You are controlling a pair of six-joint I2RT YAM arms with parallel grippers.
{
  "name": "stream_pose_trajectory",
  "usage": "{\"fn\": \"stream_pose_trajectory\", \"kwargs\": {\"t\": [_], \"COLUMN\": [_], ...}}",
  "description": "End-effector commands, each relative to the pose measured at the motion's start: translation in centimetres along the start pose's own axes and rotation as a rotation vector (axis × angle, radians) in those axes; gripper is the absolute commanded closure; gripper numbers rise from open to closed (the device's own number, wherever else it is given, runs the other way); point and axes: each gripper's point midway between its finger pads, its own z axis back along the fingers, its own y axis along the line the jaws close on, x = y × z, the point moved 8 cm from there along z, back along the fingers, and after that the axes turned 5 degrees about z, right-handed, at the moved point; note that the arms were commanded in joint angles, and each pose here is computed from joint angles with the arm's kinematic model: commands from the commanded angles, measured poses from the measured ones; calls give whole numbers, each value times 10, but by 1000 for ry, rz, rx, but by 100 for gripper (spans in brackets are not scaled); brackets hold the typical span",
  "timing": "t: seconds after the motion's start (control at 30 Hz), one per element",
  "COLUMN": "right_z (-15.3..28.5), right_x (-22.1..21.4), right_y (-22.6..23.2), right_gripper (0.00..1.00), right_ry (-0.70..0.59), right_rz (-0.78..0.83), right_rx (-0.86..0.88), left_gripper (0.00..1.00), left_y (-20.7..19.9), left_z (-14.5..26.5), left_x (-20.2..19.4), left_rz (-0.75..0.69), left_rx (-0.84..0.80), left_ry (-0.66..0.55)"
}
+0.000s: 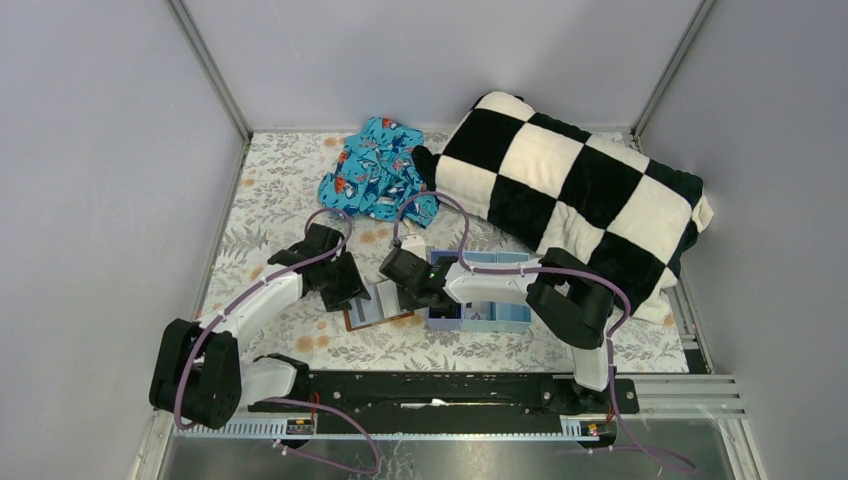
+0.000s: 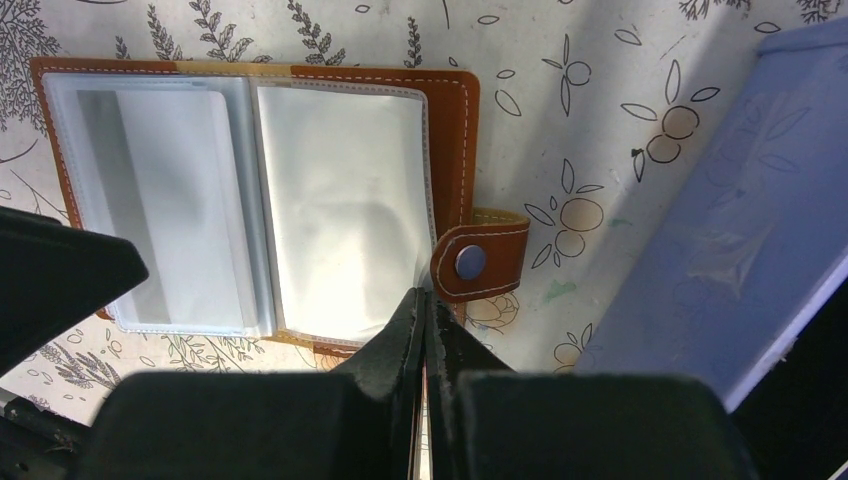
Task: Take the credit cards out of the card holder
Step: Open the card holder at the center of the board.
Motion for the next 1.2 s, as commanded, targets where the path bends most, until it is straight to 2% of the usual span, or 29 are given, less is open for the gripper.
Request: {"fn": "stream_pose_trajectory", "kwargs": {"t": [0.0, 0.33, 0.7, 1.17], "right_z": [-7, -7, -9, -8], "right_x": [-9, -10, -10, -10], "right_y": [-3, -2, -1, -1], "right_gripper": [98, 98, 98, 98], "right_ry": [26, 28, 36, 35], "right_rz": [14, 15, 20, 14], "right_rx": [-43, -37, -31, -28], "left_gripper": [44, 44, 43, 43], "left_y": [-5, -8, -2, -6], "left_z": [-7, -14, -13, -17], "left_x": [6, 7, 9, 5], "left_rz": [-11, -5, 11, -4], "left_rx": [-24, -38, 24, -47], "left_ry": [-18, -4, -37, 0]}}
